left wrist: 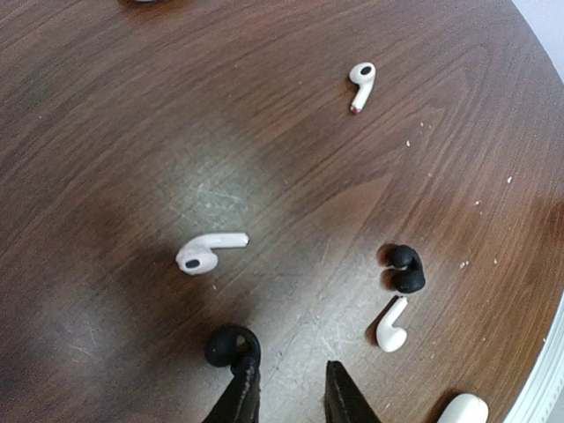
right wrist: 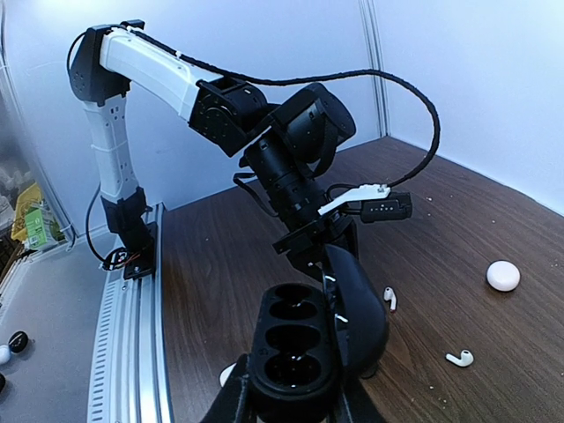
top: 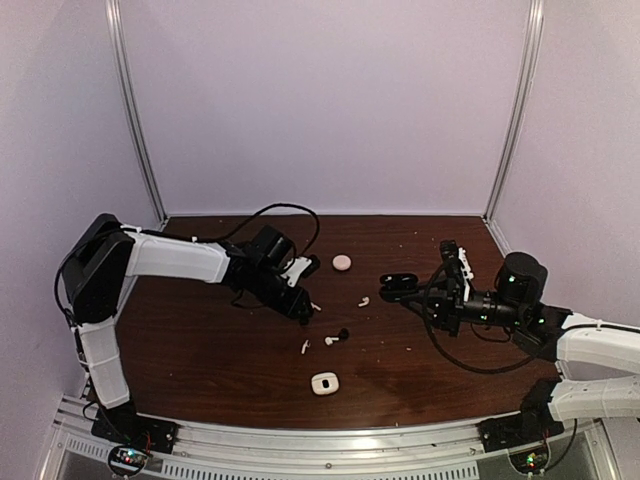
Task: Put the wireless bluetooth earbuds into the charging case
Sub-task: Pick up the left earbud from the center of the board.
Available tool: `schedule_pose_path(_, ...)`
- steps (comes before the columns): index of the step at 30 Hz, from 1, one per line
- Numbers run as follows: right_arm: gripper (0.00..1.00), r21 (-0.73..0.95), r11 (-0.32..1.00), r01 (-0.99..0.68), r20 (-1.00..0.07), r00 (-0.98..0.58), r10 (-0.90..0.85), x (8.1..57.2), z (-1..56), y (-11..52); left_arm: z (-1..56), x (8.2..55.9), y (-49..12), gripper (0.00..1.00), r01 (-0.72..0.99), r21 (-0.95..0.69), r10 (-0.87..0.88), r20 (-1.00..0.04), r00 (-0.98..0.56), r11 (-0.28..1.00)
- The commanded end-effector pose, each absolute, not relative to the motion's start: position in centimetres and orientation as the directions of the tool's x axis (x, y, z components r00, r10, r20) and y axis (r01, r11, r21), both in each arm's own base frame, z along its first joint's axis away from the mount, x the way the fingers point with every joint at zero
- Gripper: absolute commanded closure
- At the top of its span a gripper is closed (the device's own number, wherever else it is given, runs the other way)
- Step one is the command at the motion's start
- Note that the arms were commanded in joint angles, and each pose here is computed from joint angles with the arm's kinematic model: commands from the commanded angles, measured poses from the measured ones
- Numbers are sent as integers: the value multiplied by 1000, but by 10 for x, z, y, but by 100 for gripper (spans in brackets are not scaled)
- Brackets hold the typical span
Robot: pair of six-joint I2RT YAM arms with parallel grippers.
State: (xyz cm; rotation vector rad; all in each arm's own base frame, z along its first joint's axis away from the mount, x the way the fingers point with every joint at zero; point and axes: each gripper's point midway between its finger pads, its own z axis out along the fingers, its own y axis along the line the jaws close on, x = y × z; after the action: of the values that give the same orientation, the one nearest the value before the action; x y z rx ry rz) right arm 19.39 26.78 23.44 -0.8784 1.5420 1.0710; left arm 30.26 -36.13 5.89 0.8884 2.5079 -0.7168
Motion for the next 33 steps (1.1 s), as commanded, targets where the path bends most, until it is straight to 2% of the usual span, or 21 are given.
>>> schedule_pose_path(1, 100, 170, 337, -926, -984, -180, 3, 192, 241, 268, 68, 315, -377, 73, 651, -361, 422, -536, -731, 668)
schedule_pose_path(13, 100, 171, 353, -920, -983, -183, -1, 194, 237, 266, 49, 315, -377, 76, 621, -372, 420, -493, -762, 690)
schedule_pose_path(33, 100, 175, 371, -912, -982, -188, 0, 196, 236, 265, 26, 316, -354, 78, 578, -294, 434, -431, -791, 761)
